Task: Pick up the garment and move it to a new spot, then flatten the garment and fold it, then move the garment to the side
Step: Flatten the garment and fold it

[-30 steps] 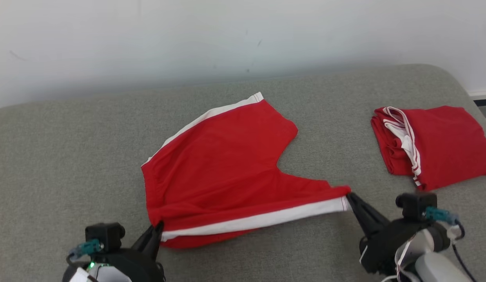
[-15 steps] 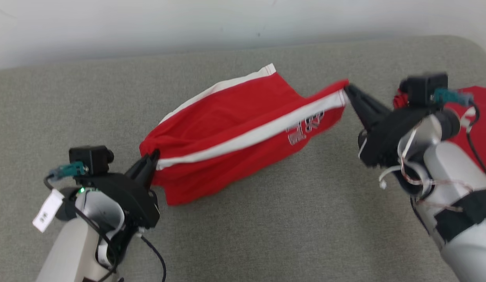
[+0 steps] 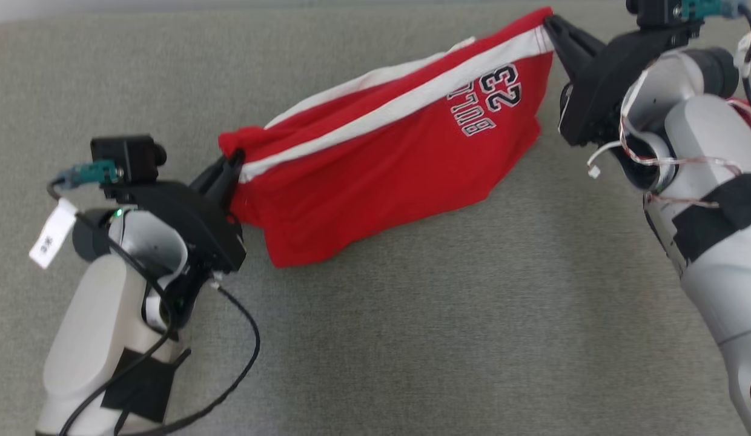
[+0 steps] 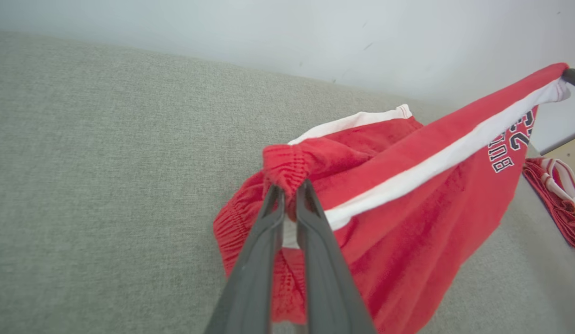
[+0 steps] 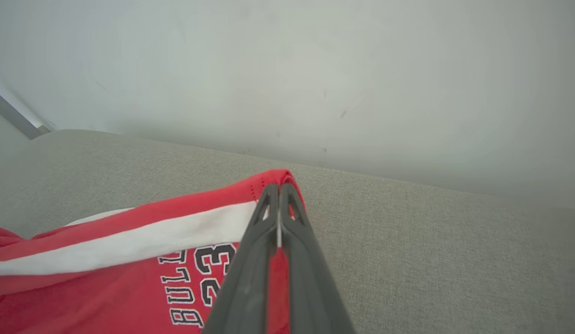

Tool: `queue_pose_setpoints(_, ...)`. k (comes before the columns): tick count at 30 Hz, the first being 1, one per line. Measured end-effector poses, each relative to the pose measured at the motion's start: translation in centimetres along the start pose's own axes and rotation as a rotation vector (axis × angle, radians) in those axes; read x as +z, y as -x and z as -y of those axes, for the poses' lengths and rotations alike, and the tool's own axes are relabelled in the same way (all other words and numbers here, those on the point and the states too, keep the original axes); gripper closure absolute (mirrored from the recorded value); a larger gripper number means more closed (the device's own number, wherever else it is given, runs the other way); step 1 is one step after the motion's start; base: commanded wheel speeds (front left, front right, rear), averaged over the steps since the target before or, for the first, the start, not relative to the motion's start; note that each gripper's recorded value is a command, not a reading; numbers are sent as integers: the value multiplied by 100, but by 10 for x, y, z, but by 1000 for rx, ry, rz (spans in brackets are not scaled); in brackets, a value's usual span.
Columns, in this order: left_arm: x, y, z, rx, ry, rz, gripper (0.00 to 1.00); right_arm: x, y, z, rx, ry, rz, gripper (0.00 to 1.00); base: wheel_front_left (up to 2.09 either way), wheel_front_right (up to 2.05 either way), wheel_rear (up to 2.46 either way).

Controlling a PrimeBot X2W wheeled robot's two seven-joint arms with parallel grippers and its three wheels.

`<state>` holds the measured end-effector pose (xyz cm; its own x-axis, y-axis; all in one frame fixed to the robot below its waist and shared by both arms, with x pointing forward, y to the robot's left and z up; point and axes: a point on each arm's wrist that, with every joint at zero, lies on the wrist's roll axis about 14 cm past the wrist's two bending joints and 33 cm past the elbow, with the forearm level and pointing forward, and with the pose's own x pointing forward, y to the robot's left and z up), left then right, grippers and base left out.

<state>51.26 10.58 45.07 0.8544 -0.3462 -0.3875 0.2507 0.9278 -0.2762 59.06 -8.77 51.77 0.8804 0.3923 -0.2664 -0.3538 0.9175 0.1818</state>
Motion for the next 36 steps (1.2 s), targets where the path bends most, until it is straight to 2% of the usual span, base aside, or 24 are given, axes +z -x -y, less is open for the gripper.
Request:
queue_pose_setpoints(10,-13,-28,-27,46,35,-30,100,-32,-52,-7,19,7,-67,100,0,0,0)
queue_pose_setpoints(17,-26,-39,-39,68,40,-53,100,-67,-67,-2,2,-4,-126,100,0,0,0)
queue_pose_setpoints(18,-27,-40,-40,68,37,-52,90,-69,-68,-3,2,-7,-124,100,0,0,0)
queue_pose_setpoints(19,-28,-40,-40,70,31,-48,52,-70,-68,-4,5,-10,-119,53,0,0,0)
queue_pose_setpoints(20,-28,-41,-40,70,25,-46,0,-70,-68,-4,6,-13,-115,0,0,0,0)
queue_pose_setpoints(30,2,-32,-33,64,4,114,0,-47,-55,3,-25,-26,15,0,0,0,0)
queue_pose_setpoints(36,-10,-6,-29,77,23,172,0,-68,-29,6,-49,-31,6,0,0,0,0)
